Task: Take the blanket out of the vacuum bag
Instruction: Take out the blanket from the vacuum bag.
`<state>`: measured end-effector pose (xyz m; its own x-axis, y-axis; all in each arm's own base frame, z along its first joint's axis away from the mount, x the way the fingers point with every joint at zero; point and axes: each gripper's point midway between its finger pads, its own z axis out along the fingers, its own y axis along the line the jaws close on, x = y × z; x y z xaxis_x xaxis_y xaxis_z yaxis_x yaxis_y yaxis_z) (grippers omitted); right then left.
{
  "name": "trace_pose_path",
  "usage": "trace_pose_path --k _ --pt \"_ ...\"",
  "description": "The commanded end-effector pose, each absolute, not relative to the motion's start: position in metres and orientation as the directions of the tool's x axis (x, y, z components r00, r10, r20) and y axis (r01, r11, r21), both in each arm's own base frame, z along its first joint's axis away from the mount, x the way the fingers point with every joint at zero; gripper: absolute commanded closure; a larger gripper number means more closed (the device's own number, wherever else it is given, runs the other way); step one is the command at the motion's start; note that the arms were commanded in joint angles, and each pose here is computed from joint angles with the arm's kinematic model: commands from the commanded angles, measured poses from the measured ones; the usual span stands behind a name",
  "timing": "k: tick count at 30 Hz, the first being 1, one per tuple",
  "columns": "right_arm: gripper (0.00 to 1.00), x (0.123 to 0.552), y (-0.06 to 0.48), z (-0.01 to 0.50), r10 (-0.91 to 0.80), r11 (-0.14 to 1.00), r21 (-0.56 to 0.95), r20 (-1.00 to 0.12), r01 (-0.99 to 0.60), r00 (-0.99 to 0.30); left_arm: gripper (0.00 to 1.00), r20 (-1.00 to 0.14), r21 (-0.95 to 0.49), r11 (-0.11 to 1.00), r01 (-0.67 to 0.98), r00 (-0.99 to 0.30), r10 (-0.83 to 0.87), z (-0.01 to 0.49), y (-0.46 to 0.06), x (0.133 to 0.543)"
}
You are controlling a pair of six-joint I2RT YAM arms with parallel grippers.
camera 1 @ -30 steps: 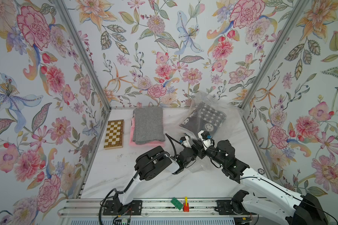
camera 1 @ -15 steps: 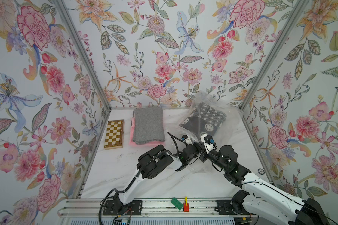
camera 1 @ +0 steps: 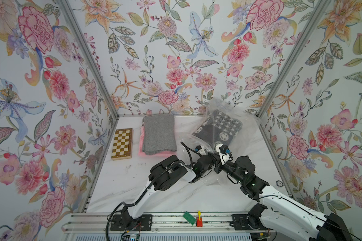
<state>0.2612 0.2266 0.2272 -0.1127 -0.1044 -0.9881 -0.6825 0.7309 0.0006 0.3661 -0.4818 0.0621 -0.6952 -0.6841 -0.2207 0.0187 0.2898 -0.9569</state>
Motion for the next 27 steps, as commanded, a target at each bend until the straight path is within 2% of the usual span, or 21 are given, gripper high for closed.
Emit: trace_pose_path --k 1,15,27 --pt "1.0 0.26 0.229 0.235 -0.066 0.72 0.014 -0.994 -0.693 -0.089 0.31 -0.226 -0.958 0.284 0.027 -0.682 -0.696 0.064 -0.479 0.377" --pt "1.0 0.262 0.232 0.226 -0.083 0.717 0.021 -0.99 -0.697 -0.115 0.36 -0.239 -0.964 0.256 0.076 -0.673 -0.7 0.088 -0.48 0.383" --pt "1.0 0.264 0.233 0.223 -0.09 0.717 0.023 -0.988 -0.696 -0.125 0.38 -0.216 -0.976 0.167 0.138 -0.681 -0.7 0.132 -0.487 0.378"
